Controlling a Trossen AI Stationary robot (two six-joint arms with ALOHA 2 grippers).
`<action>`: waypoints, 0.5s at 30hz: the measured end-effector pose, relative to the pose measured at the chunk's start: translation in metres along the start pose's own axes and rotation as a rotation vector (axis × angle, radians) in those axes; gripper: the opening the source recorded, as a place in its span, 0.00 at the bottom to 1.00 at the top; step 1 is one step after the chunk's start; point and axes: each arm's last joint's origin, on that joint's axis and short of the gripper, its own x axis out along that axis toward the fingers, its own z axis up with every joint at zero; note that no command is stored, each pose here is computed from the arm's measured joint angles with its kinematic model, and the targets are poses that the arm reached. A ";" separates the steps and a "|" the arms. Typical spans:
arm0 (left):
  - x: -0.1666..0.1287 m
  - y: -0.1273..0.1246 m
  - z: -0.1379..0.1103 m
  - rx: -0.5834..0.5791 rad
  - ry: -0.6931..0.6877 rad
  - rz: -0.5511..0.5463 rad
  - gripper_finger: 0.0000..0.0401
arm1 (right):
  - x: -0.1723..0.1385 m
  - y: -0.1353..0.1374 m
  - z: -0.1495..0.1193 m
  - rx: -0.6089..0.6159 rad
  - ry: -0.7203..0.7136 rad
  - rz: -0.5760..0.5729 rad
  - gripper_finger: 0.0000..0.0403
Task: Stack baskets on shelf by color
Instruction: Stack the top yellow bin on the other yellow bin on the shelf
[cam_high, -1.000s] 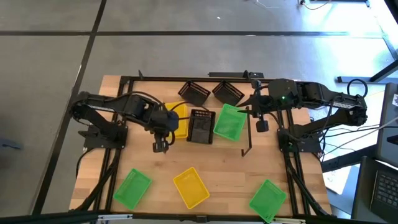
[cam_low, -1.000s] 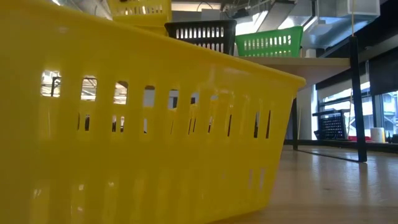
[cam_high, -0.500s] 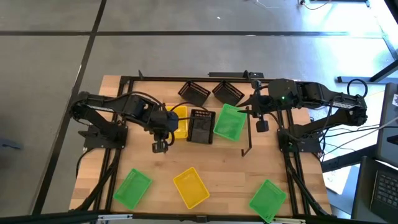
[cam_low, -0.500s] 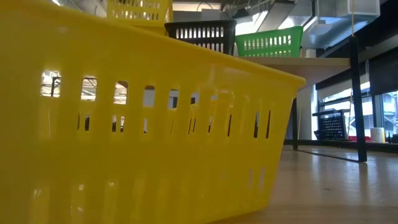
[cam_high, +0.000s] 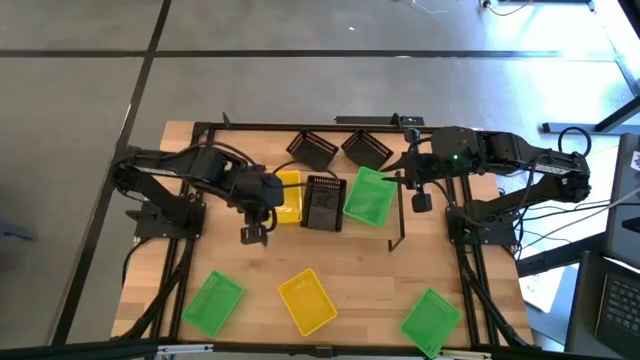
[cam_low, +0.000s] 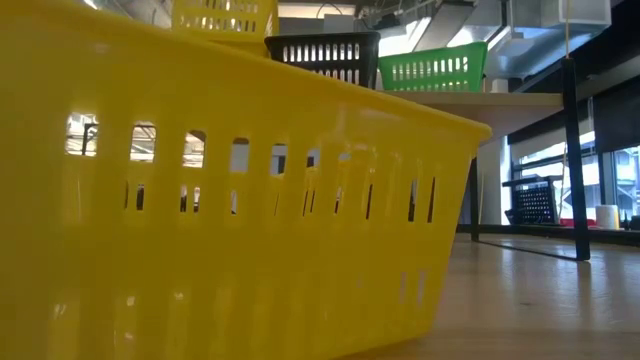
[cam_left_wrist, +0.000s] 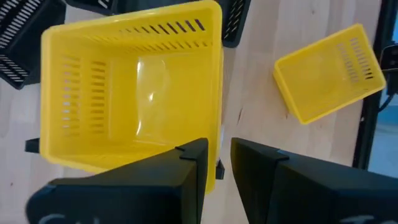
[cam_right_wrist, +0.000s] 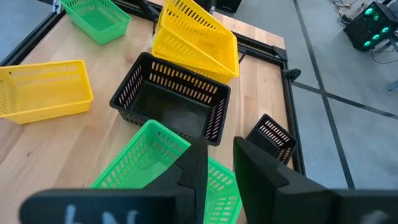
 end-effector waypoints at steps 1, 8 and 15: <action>-0.003 0.000 0.001 -0.001 -0.007 -0.003 0.15 | 0.000 0.000 0.000 0.000 0.000 0.000 0.19; -0.020 0.001 0.005 0.038 -0.075 -0.024 0.14 | 0.000 0.000 0.000 0.000 0.000 0.000 0.19; -0.015 -0.001 0.007 0.112 -0.059 -0.030 0.03 | 0.000 0.000 0.000 0.000 0.000 0.000 0.19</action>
